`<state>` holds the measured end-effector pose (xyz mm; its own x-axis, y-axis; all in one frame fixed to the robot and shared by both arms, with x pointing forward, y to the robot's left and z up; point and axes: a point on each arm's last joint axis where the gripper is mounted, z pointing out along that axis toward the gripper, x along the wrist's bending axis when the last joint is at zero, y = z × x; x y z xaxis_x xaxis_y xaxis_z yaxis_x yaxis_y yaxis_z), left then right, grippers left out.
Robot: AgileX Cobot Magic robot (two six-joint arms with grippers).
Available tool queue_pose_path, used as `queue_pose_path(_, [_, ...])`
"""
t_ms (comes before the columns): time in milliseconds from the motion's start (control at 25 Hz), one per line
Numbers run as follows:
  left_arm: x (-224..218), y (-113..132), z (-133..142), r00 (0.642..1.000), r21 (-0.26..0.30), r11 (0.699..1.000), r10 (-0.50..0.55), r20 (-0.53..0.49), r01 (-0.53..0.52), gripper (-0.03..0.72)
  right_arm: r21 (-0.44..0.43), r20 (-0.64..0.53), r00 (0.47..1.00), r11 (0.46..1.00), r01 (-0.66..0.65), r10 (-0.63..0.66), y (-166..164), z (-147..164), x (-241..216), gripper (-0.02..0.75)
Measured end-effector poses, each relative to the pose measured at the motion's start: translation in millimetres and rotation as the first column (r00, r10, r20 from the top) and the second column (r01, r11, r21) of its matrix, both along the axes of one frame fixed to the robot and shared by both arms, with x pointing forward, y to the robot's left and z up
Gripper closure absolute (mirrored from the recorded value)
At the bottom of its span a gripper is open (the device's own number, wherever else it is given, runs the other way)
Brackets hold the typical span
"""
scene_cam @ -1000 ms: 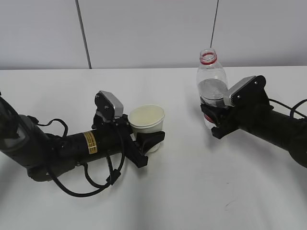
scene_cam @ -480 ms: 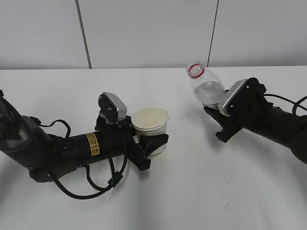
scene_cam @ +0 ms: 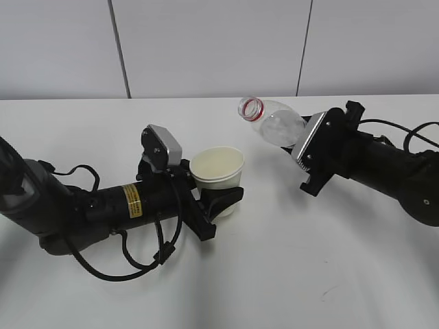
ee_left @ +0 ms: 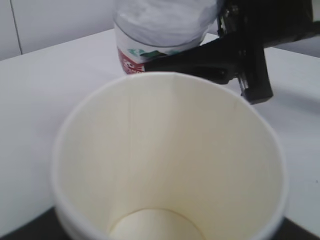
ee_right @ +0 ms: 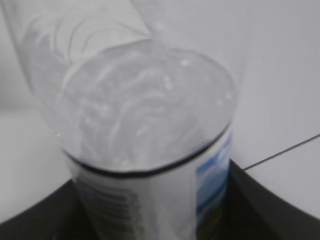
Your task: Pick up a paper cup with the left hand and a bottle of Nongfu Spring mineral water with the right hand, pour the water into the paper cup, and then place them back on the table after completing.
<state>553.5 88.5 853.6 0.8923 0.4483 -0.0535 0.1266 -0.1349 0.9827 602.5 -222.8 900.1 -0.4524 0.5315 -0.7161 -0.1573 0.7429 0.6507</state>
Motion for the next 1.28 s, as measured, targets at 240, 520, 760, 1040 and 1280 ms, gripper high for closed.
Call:
queue_pose_path(240, [-0.3,-0.1,-0.1,1.0,0.001,1.0,-0.004,0.001,0.004,0.3,-0.12,0.054,0.998,0.993,-0.01,0.016,4.2,3.5,5.5,0.316])
queue_pose_path(520, [-0.3,-0.1,-0.1,1.0,0.001,1.0,-0.004,0.001,0.004,0.3,-0.233,0.11,0.993,0.972,-0.015,0.041,3.3,6.0,8.7,0.316])
queue_pose_path(760, [-0.5,-0.2,-0.1,1.0,0.002,1.0,-0.006,0.001,0.006,0.3,-0.299,0.152,0.987,0.954,-0.013,0.061,2.7,7.5,9.3,0.317])
queue_pose_path(1040, [-0.5,-0.2,-0.1,1.0,0.002,1.0,-0.007,0.001,0.007,0.3,-0.336,0.211,0.976,0.942,0.023,0.052,0.9,12.8,13.1,0.318])
queue_pose_path(1280, [-0.5,-0.2,-0.1,1.0,0.002,1.0,-0.007,0.001,0.007,0.3,-0.39,0.249,0.965,0.92,0.027,0.077,1.2,15.2,14.3,0.318])
